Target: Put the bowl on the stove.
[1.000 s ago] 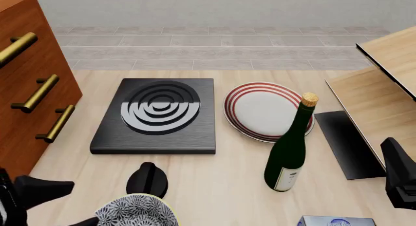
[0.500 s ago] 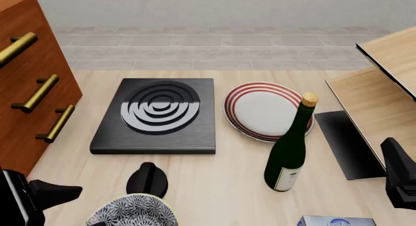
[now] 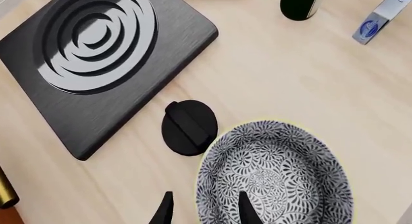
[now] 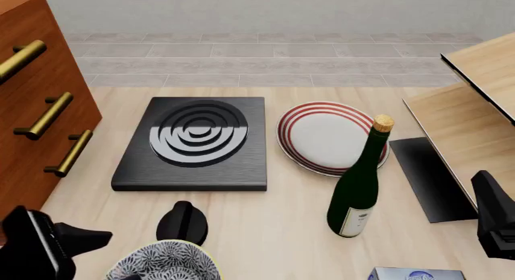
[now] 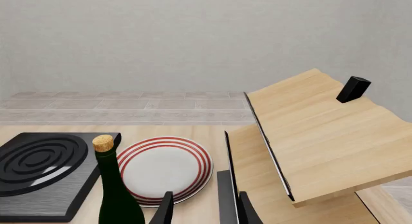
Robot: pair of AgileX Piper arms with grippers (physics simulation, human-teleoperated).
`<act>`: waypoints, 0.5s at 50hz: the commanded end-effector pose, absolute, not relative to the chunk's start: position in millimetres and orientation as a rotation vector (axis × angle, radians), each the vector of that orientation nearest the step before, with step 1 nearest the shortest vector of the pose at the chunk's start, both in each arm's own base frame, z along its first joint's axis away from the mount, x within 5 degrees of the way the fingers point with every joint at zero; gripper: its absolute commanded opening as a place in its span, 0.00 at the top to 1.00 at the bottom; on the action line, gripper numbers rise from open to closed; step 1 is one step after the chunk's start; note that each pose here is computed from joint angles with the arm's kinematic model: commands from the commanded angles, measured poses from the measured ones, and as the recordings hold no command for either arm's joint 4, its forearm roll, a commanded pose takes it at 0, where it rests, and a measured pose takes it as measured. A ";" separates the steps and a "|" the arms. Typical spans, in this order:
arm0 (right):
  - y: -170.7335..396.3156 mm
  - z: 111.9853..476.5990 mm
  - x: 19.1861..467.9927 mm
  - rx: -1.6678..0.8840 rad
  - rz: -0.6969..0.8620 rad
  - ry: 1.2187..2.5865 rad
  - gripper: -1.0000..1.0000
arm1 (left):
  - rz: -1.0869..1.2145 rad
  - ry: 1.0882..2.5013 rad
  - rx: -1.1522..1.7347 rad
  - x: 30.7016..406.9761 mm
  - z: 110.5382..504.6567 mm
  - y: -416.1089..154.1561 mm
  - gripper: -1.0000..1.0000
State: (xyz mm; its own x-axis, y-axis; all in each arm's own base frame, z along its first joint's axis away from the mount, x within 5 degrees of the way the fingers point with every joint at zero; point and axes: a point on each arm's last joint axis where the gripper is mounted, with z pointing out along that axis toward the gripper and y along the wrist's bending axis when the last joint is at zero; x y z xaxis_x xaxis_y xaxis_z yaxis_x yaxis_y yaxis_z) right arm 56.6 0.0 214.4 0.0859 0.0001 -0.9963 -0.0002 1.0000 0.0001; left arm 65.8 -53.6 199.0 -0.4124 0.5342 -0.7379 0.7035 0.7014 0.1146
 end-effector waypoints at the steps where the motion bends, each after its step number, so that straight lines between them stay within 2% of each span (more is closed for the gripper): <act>1: 0.0 214.4 56.6 0.000 0.000 1.485 0.00 | -0.281 2.141 0.953 67.8 193.3 -57.1 0.00; 25: 0.0 214.4 56.6 0.000 0.000 1.485 0.00 | -0.281 2.178 0.954 73.0 186.1 -62.0 0.00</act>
State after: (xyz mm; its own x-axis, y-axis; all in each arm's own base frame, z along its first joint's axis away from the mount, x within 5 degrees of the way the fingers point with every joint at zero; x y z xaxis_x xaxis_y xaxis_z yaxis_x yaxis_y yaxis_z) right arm 56.6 0.0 214.4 0.0859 0.0000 -0.9963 -0.0001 1.0000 0.0000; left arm 70.8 -59.7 189.1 -0.4459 0.5482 -0.7076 0.7095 0.6984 0.0940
